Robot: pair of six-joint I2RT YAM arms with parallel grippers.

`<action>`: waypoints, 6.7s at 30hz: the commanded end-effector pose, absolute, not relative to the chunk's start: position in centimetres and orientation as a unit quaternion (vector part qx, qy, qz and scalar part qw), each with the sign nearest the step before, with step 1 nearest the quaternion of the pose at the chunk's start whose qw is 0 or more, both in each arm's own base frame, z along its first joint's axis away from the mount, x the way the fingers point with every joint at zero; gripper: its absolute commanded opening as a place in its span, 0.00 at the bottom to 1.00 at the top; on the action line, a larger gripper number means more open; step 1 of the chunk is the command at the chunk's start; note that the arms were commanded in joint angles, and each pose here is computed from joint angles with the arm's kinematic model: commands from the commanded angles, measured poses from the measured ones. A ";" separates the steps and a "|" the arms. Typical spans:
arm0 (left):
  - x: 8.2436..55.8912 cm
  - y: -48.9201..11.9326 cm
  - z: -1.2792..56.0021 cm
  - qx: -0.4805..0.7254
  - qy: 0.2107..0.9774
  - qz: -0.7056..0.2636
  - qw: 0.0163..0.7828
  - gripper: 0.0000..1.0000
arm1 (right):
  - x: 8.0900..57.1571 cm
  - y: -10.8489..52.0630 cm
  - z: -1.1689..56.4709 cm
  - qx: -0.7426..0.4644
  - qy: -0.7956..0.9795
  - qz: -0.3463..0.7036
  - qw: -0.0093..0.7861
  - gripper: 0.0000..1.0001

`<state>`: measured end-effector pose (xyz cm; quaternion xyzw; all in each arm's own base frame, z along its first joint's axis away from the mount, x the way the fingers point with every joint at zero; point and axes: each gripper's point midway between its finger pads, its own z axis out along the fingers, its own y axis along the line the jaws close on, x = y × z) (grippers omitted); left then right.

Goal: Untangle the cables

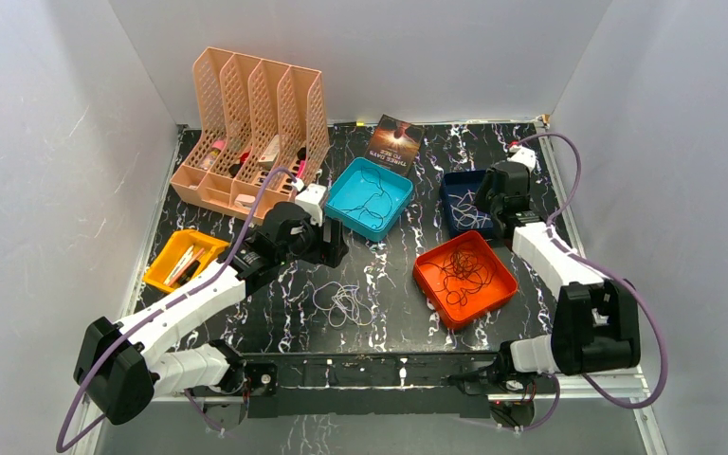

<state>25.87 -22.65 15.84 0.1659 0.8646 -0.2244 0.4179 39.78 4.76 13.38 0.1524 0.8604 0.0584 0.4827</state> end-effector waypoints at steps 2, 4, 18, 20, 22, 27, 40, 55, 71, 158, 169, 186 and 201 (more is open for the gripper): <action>25.6 -22.5 16.4 0.152 0.868 -0.230 0.413 0.77 | 40.0 5.5 18.7 0.152 0.829 0.100 0.529 0.40; 25.3 -22.5 16.1 0.143 0.873 -0.235 0.402 0.76 | 39.3 6.6 19.2 0.137 0.829 0.133 0.525 0.42; 20.4 -19.8 11.8 -0.066 0.929 -0.200 0.304 0.68 | 31.7 14.6 18.9 0.051 0.856 0.197 0.476 0.41; 19.6 -20.3 11.4 -0.085 0.930 -0.198 0.298 0.66 | 30.4 16.6 18.3 0.040 0.860 0.205 0.465 0.41; 18.8 -20.7 10.8 -0.097 0.931 -0.191 0.294 0.63 | 29.2 18.0 17.5 0.035 0.863 0.209 0.458 0.41; 16.6 -21.5 8.9 -0.129 0.935 -0.174 0.281 0.59 | 26.7 20.3 15.7 0.026 0.870 0.225 0.437 0.41; 15.9 -21.5 6.0 -0.147 0.939 -0.127 0.283 0.52 | 25.8 21.2 15.5 0.019 0.869 0.226 0.439 0.40; 17.0 -22.1 5.8 -0.138 0.936 -0.115 0.302 0.25 | 25.7 21.5 15.2 0.008 0.873 0.226 0.432 0.41; 19.8 -21.8 9.6 -0.078 0.920 -0.083 0.375 0.00 | 25.2 23.3 15.8 -0.019 0.859 0.276 0.430 0.40; 21.8 -24.9 19.2 0.022 0.852 -0.219 0.476 0.00 | 19.2 34.3 18.4 -0.193 0.737 0.482 0.434 0.69; 21.6 -25.1 19.2 0.017 0.851 -0.228 0.472 0.00 | 20.9 35.3 16.9 -0.174 0.758 0.449 0.441 0.70; 22.0 -23.0 23.0 0.006 0.832 -0.216 0.511 0.00 | 23.8 32.0 9.1 -0.072 0.846 0.318 0.423 0.63; 22.4 -23.2 25.7 0.025 0.818 -0.216 0.532 0.00 | 21.6 31.3 18.1 -0.189 0.720 0.394 0.539 0.66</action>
